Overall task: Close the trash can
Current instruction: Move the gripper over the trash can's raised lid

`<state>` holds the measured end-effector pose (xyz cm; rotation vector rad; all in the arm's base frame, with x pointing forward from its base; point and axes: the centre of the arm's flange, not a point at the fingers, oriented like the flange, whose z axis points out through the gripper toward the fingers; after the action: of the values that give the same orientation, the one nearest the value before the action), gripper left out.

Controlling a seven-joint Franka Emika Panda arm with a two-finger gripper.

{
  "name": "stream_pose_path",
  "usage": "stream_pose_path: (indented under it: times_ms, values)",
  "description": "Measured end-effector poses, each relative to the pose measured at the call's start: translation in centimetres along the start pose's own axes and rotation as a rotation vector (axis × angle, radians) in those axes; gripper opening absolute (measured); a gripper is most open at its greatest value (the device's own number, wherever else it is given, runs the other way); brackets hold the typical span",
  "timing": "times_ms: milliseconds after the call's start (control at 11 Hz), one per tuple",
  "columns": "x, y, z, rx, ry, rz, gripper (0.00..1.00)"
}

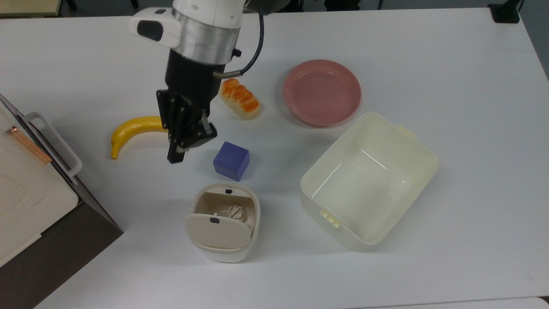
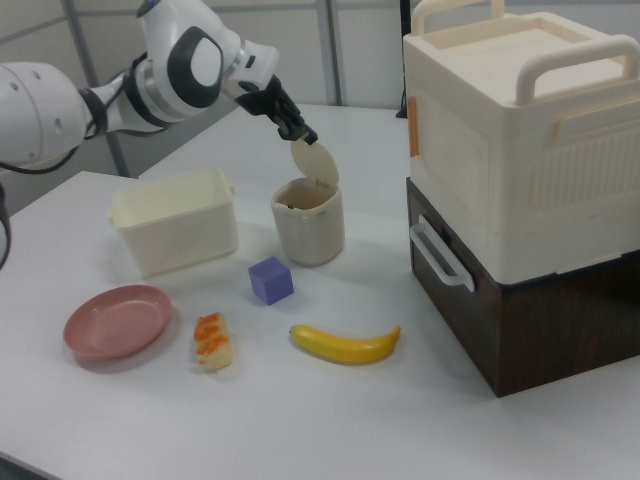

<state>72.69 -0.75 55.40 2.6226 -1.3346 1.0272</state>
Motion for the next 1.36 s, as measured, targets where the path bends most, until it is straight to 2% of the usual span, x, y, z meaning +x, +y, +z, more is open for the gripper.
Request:
stream_pose_path:
  times_ms: [181, 362, 543, 724, 815, 996, 1358]
  values:
    - [0.3, -1.3, 1.8, 0.022, 0.019, 0.089, 0.01]
    - [-0.5, -3.5, 3.1, 0.052, 0.03, 0.13, 0.01]
    - [-1.3, -6.5, 2.6, 0.12, 0.054, 0.155, 0.01]
    - [-1.5, -8.6, 1.0, 0.212, 0.088, 0.159, 0.01]
    - [-1.3, -8.9, 0.6, 0.23, 0.103, 0.161, 0.01]
    - [-1.1, -8.7, 1.1, 0.231, 0.115, 0.162, 0.01]
    - [-2.8, -8.5, 4.5, 0.189, 0.103, 0.133, 0.01]
